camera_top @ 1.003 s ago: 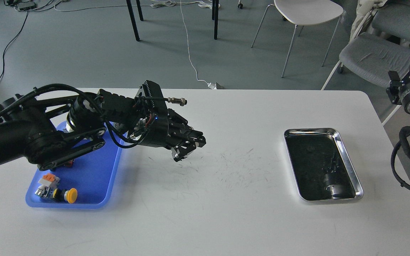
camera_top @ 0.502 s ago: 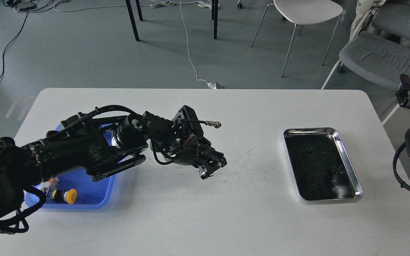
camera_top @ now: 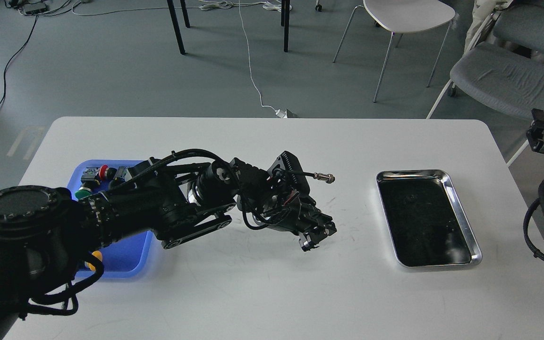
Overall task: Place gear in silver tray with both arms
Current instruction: 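Carry the black gear with the left gripper toward the silver tray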
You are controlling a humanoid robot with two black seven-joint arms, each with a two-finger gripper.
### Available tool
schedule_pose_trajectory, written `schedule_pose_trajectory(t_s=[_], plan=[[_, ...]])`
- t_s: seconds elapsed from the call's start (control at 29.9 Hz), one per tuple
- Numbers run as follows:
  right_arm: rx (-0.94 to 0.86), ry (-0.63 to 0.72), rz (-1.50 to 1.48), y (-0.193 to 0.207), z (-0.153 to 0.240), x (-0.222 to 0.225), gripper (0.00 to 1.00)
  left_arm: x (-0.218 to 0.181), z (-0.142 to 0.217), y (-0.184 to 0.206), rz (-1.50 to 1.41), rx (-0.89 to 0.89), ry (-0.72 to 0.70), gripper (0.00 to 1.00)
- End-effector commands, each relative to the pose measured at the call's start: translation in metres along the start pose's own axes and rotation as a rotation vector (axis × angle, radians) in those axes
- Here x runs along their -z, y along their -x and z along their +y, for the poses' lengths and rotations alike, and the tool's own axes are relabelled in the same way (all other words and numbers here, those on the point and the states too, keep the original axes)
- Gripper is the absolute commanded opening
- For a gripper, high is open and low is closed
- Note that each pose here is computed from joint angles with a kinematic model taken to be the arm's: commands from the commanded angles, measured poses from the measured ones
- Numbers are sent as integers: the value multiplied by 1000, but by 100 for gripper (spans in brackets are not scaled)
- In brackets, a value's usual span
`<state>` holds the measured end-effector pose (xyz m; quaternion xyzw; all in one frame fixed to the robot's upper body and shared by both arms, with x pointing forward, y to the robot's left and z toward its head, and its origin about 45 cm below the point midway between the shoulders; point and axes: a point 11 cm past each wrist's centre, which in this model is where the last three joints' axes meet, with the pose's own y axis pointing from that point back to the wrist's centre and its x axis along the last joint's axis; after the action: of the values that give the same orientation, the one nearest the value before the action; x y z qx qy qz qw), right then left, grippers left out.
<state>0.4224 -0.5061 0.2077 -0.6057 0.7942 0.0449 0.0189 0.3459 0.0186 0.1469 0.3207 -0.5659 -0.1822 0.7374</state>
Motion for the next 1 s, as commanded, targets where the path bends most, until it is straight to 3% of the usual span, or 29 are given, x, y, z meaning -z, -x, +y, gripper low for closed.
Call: schedule_pose_trajectory(t_s=[0.0,0.4,0.97], plan=[[2,2,0,1,0,-1,95,7,2,2,5,6,-20,9],[2,10,7,-1,2,-4,95,39,11,28,80,41,-119,10],[4,20,16,0,3,-9,95,25,6,15,135,-25,-60,11]])
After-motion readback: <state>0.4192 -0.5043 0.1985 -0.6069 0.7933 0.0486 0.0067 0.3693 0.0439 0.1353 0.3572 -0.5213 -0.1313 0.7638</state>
